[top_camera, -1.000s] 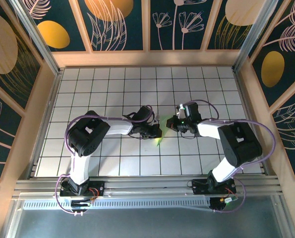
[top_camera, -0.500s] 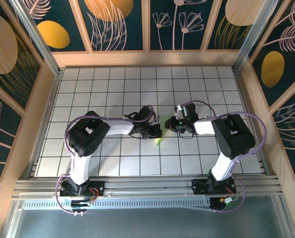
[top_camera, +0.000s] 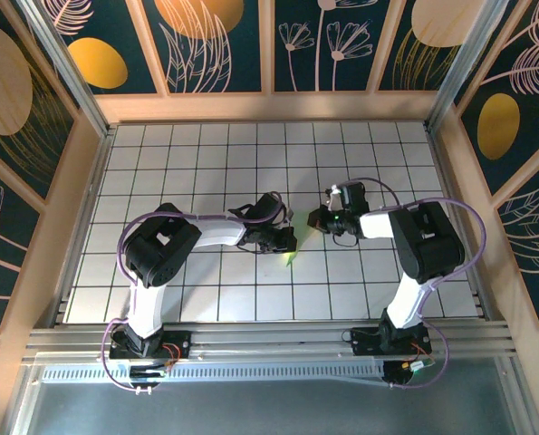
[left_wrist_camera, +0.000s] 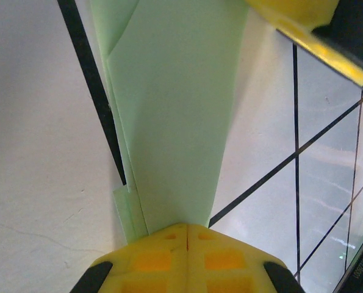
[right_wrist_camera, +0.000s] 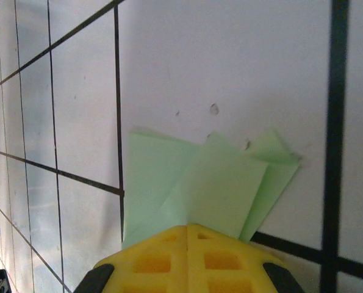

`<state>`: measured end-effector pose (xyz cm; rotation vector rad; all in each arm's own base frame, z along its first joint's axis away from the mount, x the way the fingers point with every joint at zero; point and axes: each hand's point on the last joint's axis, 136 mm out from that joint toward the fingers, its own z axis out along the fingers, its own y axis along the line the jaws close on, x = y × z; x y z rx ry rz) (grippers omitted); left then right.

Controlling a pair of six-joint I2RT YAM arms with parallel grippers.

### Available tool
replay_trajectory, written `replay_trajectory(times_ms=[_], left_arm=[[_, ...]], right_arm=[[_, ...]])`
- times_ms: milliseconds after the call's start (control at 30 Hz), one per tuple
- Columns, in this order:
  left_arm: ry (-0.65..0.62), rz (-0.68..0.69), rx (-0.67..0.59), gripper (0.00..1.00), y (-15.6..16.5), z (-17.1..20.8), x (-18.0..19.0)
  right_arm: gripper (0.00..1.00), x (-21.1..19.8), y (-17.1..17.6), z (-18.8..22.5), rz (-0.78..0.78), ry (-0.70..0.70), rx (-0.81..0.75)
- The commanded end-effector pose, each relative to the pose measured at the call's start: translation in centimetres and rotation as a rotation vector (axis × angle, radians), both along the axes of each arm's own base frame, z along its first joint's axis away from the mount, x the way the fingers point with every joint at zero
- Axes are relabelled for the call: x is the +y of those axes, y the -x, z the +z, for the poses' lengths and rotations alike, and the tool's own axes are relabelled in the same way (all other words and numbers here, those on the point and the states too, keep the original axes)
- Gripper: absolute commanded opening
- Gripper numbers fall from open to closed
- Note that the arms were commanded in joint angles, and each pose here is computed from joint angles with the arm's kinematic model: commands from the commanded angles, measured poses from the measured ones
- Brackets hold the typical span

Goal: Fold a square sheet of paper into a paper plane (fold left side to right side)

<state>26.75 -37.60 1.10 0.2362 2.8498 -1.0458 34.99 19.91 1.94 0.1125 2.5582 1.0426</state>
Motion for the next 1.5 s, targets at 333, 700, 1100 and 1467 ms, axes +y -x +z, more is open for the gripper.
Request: replay_trajectory(times_ms=[333, 700, 1100, 1467], left_arm=[[-0.291, 0.045, 0.097, 0.0, 2.2, -6.3, 6.0], [-0.281, 0.052, 0.078, 0.0, 1.9, -5.9, 5.8], [-0.26, 0.057, 0.062, 0.0, 1.5, -5.3, 5.3], [-0.249, 0.063, 0.06, 0.0, 1.4, -5.2, 5.1]], right_arm=[[0.0, -5.0, -4.7, -1.4, -0.122, 0.071, 0.005], [0.0, -4.8, -2.9, 3.8, -0.105, 0.056, -0.022], [0.0, 2.7, 4.4, 2.9, 0.004, -0.096, 0.11], [0.0, 4.4, 5.1, 0.6, 0.035, -0.104, 0.168]])
